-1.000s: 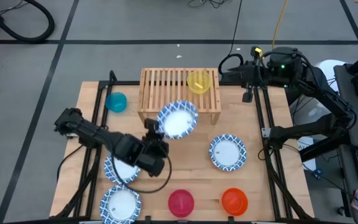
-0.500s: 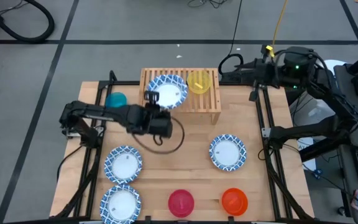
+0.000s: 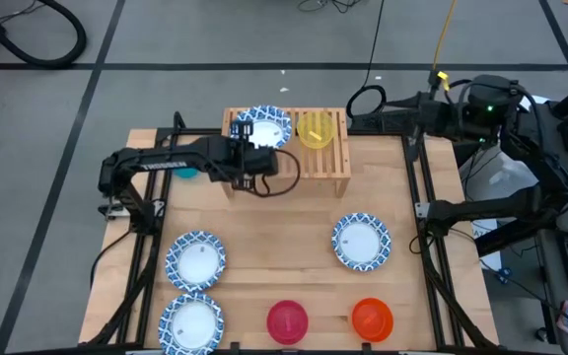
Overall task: Place and stack bowls onto a shelf
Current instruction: Put the top middle white patterned bowl on the shelf
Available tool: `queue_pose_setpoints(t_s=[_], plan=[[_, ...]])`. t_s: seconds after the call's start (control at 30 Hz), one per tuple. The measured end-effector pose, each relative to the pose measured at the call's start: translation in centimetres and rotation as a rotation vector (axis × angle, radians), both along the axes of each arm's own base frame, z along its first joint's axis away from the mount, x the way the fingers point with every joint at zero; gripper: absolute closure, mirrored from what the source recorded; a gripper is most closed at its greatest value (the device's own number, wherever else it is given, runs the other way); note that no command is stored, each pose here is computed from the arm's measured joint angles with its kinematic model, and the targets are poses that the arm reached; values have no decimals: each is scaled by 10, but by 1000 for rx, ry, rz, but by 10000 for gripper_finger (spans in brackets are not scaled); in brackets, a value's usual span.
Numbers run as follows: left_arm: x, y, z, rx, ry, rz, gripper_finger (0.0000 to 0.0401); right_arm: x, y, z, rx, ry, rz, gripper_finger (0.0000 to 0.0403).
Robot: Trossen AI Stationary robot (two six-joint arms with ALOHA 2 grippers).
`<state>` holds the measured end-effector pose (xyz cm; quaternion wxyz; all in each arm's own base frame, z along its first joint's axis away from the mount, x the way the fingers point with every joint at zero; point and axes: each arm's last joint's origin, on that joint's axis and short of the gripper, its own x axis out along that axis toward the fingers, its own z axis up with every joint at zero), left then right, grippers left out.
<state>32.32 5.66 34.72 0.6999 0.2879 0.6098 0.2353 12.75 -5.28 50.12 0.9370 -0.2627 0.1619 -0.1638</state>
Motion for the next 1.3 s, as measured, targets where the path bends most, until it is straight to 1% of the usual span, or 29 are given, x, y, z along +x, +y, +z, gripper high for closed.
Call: queue_pose_setpoints(t_s=[0.23, 0.37, 0.53, 0.67, 0.8, 0.9, 1.1, 1.3], plan=[[-3, 15, -1, -44, -3, 32, 399, -1, 0, 0, -1, -1, 0, 314], [-3, 19, -2, -94, -4, 24, 399, -1, 0, 0, -4, 0, 1, 314], [-1, 23, -13, -117, 20, 20, 399, -1, 0, 0, -3, -1, 1, 314], [-3, 26, -30, -141, 60, 27, 399, -1, 0, 0, -2, -1, 0, 314], [-3, 23, -38, -144, 81, 20, 399, -1, 0, 0, -3, 0, 1, 314], [-2, 22, -38, -142, 74, 11, 397, -1, 0, 0, -3, 0, 0, 314], [1, 18, -36, -142, 50, 0, 377, -1, 0, 0, -16, 5, 4, 314], [2, 14, -36, -141, 51, -10, 371, -1, 0, 0, -20, 7, 5, 314]])
